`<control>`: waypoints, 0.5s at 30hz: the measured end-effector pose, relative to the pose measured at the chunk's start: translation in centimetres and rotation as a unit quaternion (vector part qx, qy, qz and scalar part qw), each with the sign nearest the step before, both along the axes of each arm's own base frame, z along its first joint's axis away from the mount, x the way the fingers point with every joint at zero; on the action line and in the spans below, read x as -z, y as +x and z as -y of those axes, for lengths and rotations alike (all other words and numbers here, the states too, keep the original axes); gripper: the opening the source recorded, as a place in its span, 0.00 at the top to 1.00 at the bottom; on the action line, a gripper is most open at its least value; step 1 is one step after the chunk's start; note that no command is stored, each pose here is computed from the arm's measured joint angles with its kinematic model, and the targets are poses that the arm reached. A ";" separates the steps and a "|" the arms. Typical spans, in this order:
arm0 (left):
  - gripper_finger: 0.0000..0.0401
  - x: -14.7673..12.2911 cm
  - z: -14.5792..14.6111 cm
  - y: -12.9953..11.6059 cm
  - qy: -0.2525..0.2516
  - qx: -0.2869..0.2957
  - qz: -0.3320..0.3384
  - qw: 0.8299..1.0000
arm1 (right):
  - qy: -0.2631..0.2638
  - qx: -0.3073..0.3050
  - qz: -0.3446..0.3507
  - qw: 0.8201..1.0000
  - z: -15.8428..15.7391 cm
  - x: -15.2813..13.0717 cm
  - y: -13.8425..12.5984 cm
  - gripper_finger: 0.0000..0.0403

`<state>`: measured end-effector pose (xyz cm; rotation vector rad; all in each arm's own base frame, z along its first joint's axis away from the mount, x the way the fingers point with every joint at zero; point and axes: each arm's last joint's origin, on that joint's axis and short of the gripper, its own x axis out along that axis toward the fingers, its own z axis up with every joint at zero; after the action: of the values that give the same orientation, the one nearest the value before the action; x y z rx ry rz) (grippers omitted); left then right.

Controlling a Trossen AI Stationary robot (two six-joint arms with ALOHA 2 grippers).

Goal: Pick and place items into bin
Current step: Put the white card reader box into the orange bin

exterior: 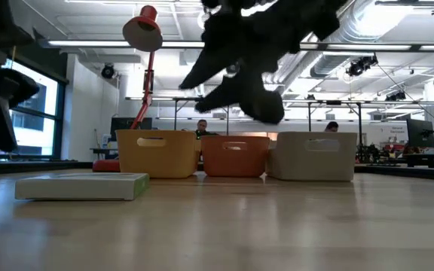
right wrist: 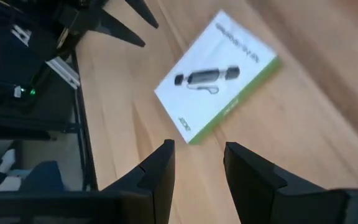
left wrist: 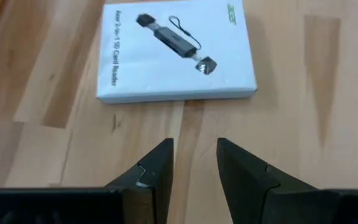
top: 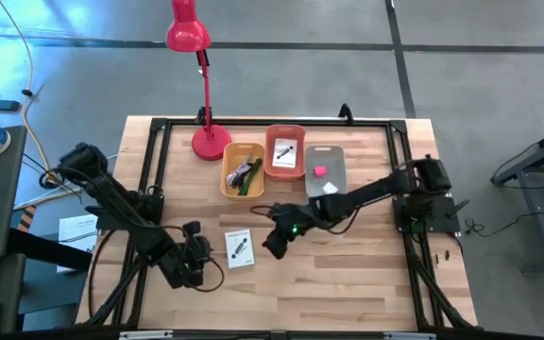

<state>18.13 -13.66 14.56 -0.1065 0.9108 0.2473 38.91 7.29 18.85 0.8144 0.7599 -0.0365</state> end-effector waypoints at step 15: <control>0.72 3.4 -0.7 3.5 -0.035 -0.037 -0.005 0.999 | 0.092 0.062 -0.035 0.993 -0.2 2.9 1.1 0.68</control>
<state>21.67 -12.93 11.15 -0.2041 0.9258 0.2859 40.06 7.50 15.97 1.0397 0.7850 -0.1072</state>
